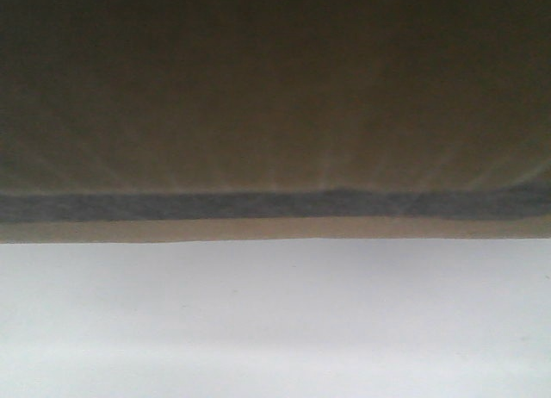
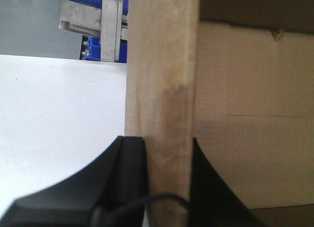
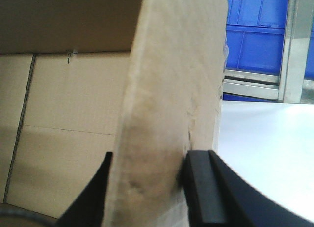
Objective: Grab box from left shelf to table start
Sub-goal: 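Carry the held box with both grippers toward the white table, then lower the held box onto the white table with both grippers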
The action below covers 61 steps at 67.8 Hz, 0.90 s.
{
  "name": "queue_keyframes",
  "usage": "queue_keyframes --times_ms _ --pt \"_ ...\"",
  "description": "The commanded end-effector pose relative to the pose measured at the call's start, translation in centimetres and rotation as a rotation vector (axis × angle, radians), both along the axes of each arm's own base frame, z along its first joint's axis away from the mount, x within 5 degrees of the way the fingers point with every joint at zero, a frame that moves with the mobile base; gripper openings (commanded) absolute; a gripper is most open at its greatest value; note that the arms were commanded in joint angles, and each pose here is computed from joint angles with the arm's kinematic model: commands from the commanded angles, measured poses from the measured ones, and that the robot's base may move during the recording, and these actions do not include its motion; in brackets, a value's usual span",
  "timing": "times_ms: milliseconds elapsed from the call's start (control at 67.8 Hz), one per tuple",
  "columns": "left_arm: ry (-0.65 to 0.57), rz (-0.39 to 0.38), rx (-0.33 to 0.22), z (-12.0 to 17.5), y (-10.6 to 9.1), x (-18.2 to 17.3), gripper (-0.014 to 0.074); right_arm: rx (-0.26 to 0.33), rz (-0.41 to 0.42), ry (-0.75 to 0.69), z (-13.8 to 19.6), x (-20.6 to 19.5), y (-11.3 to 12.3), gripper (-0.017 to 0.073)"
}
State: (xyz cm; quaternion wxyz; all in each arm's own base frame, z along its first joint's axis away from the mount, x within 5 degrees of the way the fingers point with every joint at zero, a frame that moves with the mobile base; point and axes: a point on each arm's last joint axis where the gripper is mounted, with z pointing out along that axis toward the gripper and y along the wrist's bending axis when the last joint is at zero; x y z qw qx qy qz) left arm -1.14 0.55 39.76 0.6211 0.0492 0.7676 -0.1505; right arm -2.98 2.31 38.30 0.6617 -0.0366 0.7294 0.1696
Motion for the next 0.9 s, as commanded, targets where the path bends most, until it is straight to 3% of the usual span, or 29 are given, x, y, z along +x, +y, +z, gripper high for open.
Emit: queue_keyframes --times_ms 0,663,796,884 --pt "-0.208 -0.004 -0.097 2.78 0.09 -0.41 -0.0099 -0.007 -0.079 -0.138 1.9 0.25 -0.64 0.0058" --pt "-0.208 -0.007 -0.101 2.79 0.06 -0.42 -0.0099 -0.008 -0.078 -0.135 1.88 0.25 -0.64 0.0058" --pt "-0.217 -0.039 -0.145 3.05 -0.28 -0.38 -0.0099 -0.009 -0.077 -0.128 1.83 0.29 -0.63 0.0058" --pt "-0.209 -0.035 -0.138 3.57 -0.46 0.3 -0.0099 -0.009 -0.078 -0.109 2.15 1.07 -0.62 0.0058"
